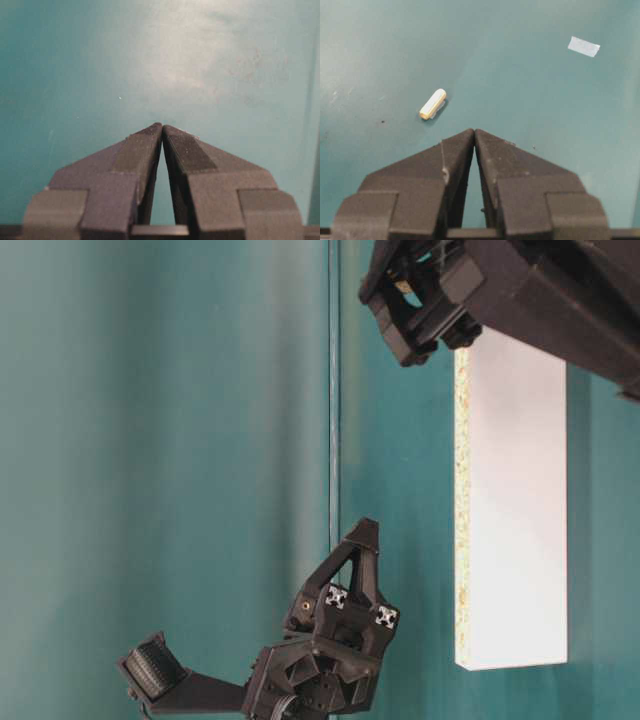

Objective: Insert the rod into the hole on the wooden board.
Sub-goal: 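Lower the open right gripper over the wooden peg on the table, then close the right gripper on the wooden peg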

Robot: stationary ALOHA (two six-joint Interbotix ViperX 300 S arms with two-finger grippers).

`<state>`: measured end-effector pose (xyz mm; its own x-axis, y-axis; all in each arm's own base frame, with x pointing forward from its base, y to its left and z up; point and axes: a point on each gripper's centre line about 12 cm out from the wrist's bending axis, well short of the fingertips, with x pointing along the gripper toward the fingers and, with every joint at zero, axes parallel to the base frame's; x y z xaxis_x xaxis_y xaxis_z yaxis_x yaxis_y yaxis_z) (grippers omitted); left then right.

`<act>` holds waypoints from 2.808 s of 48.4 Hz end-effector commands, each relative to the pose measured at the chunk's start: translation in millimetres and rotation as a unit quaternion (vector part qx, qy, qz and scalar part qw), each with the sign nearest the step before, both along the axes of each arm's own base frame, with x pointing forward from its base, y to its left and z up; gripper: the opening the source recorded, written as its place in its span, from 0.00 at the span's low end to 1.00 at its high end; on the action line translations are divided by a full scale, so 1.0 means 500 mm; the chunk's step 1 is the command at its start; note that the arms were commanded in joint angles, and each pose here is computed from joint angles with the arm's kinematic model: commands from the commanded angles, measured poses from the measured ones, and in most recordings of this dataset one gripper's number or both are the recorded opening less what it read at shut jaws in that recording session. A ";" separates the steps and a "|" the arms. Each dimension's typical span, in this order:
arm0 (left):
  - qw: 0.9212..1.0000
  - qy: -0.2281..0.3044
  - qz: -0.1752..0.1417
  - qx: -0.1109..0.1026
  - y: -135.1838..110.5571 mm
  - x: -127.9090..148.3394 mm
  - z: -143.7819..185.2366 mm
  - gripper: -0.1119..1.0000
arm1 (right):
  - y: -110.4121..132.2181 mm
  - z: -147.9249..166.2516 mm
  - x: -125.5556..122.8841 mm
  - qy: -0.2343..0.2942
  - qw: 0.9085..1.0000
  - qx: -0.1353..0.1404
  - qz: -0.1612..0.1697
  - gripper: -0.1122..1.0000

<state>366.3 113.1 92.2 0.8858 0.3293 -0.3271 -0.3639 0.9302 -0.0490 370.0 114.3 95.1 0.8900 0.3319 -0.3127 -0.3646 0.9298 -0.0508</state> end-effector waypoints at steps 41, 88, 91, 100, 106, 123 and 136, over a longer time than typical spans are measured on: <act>0.998 0.043 -0.054 -0.012 -0.056 -0.002 0.125 0.77 | 0.079 0.173 0.093 0.231 0.967 0.056 -0.088 0.10; 0.996 0.065 -0.055 -0.017 -0.068 -0.053 0.106 0.76 | 0.114 0.145 0.165 0.338 0.921 0.085 -0.174 0.47; 0.996 0.065 -0.055 -0.017 -0.069 -0.057 0.108 0.76 | 0.112 0.140 0.173 0.351 0.916 0.069 -0.182 0.48; 0.996 0.061 -0.055 -0.015 -0.071 -0.063 0.114 0.76 | 0.119 0.144 0.196 0.363 0.910 0.062 -0.192 0.49; 0.996 0.068 -0.056 -0.017 -0.071 -0.064 0.111 0.76 | 0.124 0.147 0.208 0.363 0.909 0.064 -0.193 0.49; 0.995 0.079 -0.056 -0.021 -0.072 -0.067 0.106 0.76 | 0.126 0.122 0.217 0.394 0.894 0.041 -0.207 0.49; 0.995 0.081 -0.056 -0.021 -0.072 -0.066 0.107 0.76 | 0.127 0.111 0.219 0.401 0.891 0.039 -0.209 0.49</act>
<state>329.8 77.5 133.9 0.8314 0.2128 -0.5133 -0.2726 0.9612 -0.0431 474.8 171.7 130.1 0.4001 0.0508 -0.9151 0.1377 0.9838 0.1148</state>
